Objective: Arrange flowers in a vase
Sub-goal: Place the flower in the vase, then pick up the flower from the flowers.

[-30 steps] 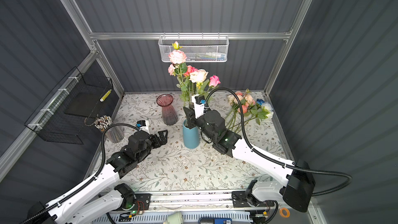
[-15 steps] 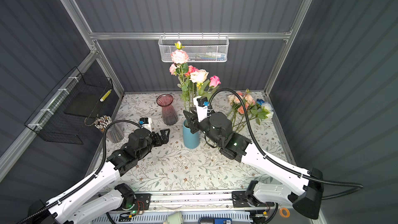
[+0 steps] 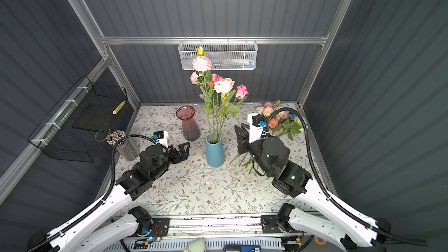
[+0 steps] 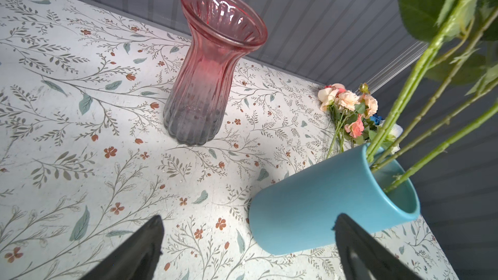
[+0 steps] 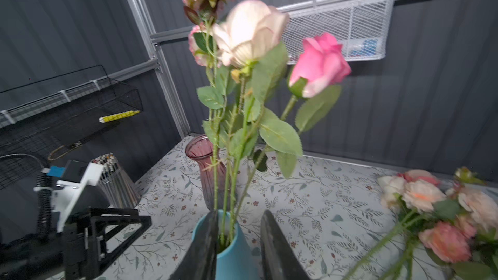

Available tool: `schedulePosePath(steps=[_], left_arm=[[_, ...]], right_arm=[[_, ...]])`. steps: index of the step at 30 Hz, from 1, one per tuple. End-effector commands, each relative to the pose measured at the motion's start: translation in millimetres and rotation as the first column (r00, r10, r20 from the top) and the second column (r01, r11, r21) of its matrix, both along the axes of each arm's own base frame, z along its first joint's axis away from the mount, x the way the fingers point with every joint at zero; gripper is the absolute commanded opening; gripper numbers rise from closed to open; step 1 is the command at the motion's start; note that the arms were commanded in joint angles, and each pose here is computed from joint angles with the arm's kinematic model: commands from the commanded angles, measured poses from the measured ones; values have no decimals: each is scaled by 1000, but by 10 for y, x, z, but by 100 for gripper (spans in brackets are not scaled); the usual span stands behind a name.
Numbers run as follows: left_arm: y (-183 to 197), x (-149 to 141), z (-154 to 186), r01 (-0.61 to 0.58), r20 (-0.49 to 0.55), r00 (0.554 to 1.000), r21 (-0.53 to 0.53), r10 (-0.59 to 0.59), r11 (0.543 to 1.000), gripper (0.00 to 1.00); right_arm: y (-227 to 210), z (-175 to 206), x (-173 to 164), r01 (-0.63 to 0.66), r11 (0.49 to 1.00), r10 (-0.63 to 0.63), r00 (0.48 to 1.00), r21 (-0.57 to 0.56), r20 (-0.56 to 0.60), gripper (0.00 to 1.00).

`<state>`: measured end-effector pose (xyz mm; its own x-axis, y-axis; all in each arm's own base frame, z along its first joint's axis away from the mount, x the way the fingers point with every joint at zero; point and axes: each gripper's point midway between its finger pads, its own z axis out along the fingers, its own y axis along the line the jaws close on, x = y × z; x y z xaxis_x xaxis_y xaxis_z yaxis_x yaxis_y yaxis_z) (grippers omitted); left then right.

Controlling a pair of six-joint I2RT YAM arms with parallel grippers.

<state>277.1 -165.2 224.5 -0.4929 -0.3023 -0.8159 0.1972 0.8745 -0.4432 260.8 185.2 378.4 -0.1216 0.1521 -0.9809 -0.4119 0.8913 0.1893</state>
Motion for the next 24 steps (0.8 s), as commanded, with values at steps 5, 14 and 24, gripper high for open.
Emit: schedulePosePath(steps=[5, 14, 24], left_arm=[[-73, -29, -89, 37, -11, 999, -43, -38, 998, 99], [-346, -43, -368, 140, -100, 984, -81, -148, 987, 99], [-286, -57, -484, 121, -117, 985, -54, -127, 991, 100]], right_arm=[[-884, -460, 289, 262, 957, -241, 957, 127, -164, 33], [-1560, -1307, 845, 481, 856, -329, 790, 191, -517, 40], [-1693, -2320, 1633, 437, 898, -239, 573, 45, -784, 38]])
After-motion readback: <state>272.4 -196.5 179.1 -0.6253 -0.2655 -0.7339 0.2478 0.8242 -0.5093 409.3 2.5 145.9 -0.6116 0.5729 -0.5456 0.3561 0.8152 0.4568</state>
